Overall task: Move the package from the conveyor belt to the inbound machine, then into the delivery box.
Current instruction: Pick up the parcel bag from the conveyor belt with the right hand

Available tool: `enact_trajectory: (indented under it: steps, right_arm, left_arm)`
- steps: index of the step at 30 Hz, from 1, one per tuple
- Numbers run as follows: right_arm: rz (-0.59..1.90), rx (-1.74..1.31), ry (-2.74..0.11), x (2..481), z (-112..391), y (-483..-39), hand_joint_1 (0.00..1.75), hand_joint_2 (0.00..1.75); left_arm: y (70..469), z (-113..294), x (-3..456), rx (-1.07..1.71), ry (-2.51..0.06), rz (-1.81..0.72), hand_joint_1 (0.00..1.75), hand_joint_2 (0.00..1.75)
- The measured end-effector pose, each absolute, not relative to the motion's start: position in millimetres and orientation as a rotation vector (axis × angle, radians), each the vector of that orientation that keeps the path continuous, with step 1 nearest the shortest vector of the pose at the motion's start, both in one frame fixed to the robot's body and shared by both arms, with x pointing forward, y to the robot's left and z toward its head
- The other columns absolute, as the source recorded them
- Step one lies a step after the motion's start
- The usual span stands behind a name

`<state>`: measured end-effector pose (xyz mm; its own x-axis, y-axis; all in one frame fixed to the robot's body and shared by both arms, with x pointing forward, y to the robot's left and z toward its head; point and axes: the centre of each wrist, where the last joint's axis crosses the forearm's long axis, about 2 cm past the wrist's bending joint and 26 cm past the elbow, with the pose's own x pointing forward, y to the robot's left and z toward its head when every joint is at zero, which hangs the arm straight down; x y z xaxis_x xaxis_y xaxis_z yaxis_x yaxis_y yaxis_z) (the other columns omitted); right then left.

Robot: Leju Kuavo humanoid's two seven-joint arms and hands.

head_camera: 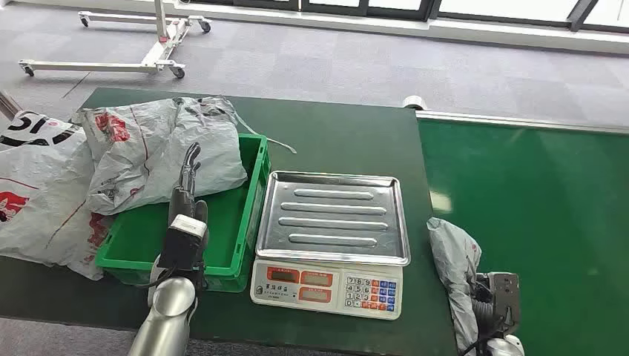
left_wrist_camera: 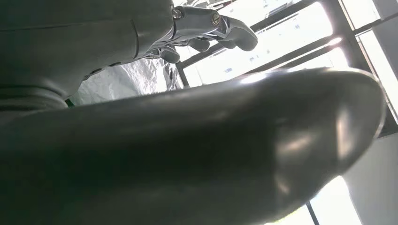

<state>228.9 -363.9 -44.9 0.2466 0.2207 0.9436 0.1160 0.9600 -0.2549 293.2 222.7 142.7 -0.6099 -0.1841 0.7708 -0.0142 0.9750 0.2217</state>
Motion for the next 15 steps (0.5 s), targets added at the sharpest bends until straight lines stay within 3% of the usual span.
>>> enact_trajectory:
  steps: [8,15]
  right_arm:
    - [0.050,-0.288,-1.339,228.2,-45.1,-364.1,1.75,1.75]
    - [-0.135,-0.333,-1.532,227.2,-26.9,-379.2,1.75,1.75]
  left_arm:
    - [222.9,139.1,290.3,0.137,-2.206,-0.242,0.00,0.00]
    - [223.3,135.0,285.5,0.140,-2.188,-0.237,0.00,0.00]
